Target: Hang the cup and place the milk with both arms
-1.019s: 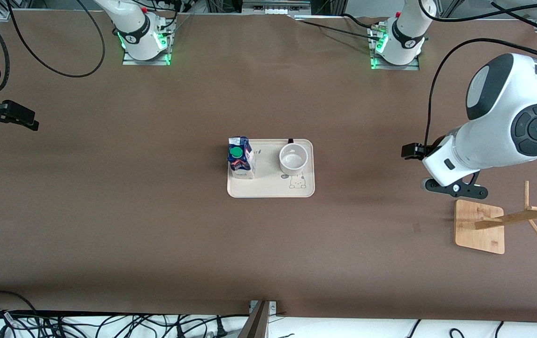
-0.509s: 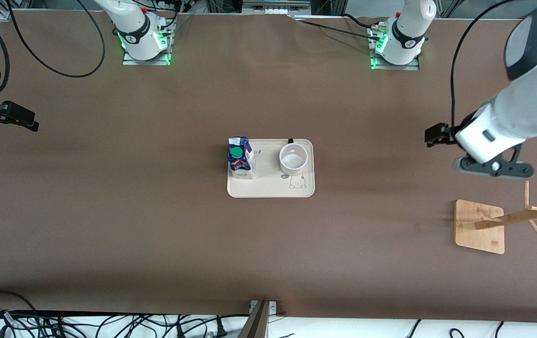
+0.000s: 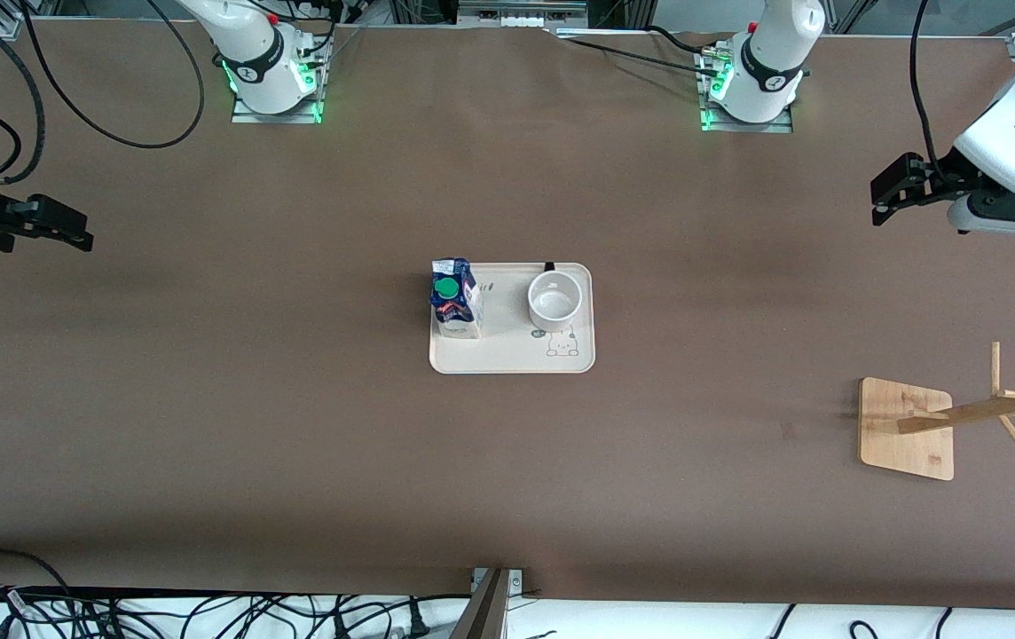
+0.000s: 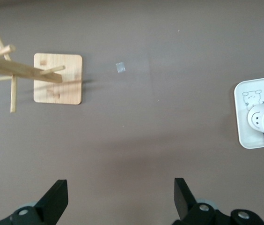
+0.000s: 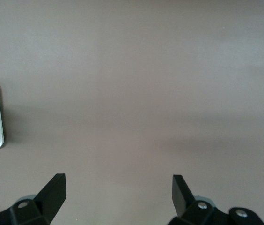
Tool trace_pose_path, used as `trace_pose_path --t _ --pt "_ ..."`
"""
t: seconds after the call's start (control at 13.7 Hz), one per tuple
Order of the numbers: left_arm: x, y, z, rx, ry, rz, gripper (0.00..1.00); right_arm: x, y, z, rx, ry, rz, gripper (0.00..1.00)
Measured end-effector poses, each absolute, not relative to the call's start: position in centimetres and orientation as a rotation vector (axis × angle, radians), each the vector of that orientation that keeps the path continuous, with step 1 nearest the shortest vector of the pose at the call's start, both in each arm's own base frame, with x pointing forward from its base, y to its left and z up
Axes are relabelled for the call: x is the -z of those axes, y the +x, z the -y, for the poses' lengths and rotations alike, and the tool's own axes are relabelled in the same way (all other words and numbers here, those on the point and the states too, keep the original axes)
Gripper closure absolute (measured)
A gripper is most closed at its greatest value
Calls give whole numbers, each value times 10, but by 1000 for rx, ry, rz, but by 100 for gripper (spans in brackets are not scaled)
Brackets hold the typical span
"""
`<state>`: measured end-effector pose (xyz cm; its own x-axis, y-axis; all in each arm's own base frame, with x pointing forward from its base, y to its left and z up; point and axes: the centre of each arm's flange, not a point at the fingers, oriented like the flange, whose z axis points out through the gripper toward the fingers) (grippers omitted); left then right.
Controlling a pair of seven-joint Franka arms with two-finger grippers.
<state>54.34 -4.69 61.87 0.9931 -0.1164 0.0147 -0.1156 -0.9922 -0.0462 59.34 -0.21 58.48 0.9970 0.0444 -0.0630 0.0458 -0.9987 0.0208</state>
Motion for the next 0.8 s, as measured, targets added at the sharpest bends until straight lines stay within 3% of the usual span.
trace_pose_path --t 0.51,0.8 --pt "-612 539 37 0 -3095 -155 0 -565 607 -18 98 3221 -91 0" --pt "-610 538 36 -10 -3095 -151 0 -561 608 -90 71 3216 -12 0"
